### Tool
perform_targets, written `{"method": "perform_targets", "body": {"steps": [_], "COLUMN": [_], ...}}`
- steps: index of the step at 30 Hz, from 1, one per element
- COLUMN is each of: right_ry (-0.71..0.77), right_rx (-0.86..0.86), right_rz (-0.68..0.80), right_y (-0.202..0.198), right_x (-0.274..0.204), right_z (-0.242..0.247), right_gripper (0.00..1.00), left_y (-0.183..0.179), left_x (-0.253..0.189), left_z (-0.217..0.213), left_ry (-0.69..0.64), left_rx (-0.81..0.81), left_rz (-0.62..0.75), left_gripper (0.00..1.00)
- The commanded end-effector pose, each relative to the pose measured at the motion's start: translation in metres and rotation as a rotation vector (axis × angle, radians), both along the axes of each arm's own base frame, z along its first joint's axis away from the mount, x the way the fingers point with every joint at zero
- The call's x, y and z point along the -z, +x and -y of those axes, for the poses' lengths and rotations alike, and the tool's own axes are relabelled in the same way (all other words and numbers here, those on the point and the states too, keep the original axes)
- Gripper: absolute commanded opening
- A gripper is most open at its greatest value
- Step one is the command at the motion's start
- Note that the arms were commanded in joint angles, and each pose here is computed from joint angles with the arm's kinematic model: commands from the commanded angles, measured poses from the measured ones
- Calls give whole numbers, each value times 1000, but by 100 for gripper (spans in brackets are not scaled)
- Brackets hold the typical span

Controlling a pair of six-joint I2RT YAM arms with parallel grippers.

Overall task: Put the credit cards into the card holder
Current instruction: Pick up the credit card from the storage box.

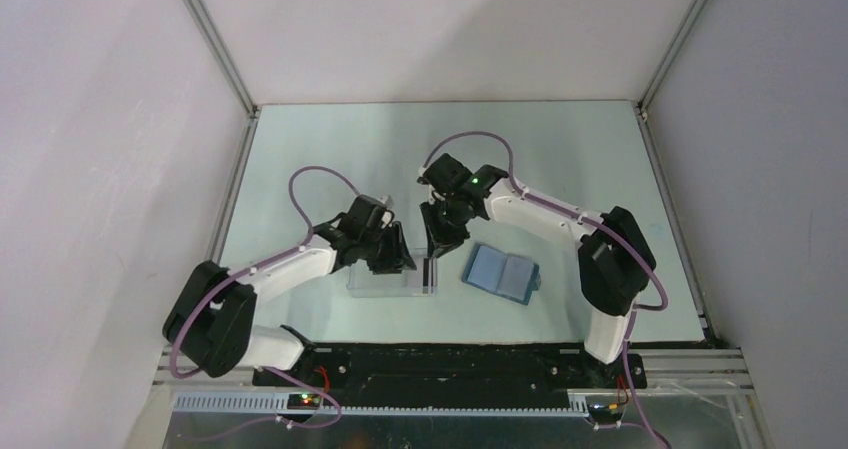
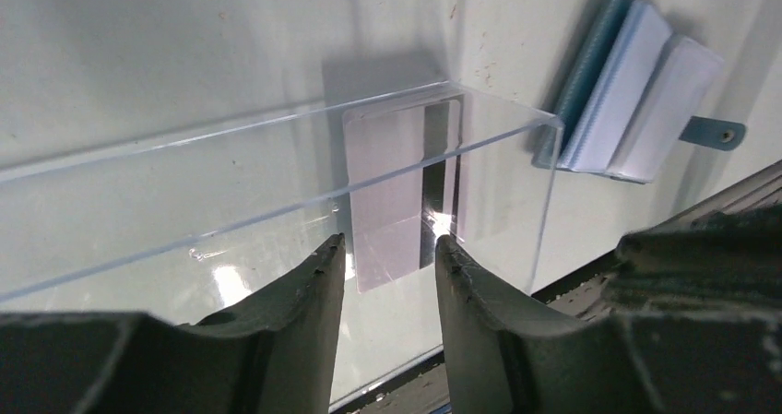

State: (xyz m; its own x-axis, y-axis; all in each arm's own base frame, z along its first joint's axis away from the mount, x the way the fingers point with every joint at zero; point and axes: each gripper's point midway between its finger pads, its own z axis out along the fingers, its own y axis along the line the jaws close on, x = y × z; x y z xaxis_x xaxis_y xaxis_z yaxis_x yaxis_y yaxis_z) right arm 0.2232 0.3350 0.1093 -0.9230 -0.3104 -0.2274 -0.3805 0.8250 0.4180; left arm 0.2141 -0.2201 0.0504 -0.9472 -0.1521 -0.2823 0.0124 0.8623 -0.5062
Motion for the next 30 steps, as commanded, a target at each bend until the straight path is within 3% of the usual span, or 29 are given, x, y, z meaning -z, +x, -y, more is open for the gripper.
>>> {"method": "perform_targets", "body": {"steps": [1, 4, 5, 23, 30], "right_ry": [-14, -48, -58, -394, -454], "right_rx": [-45, -60, -62, -115, -129], "right_rz": [73, 73, 73, 175, 197], "right_y": [-1, -4, -5, -12, -13], "right_x": [-19, -9, -6, 53, 64], "right_z": [-13, -22, -23, -18, -17], "right_gripper": [18, 1, 0, 0, 0], "left_y": [7, 5, 4, 1, 1], "left_x": [-13, -11, -8, 1, 3], "left_z": [-6, -12, -15, -14, -10], "left_ry": [-30, -33, -29, -95, -114], "left_rx": [-23, -34, -40, -46, -51], "left_rz": [50, 44, 38, -9, -22], "left_gripper": [45, 45, 45, 42, 41]}}
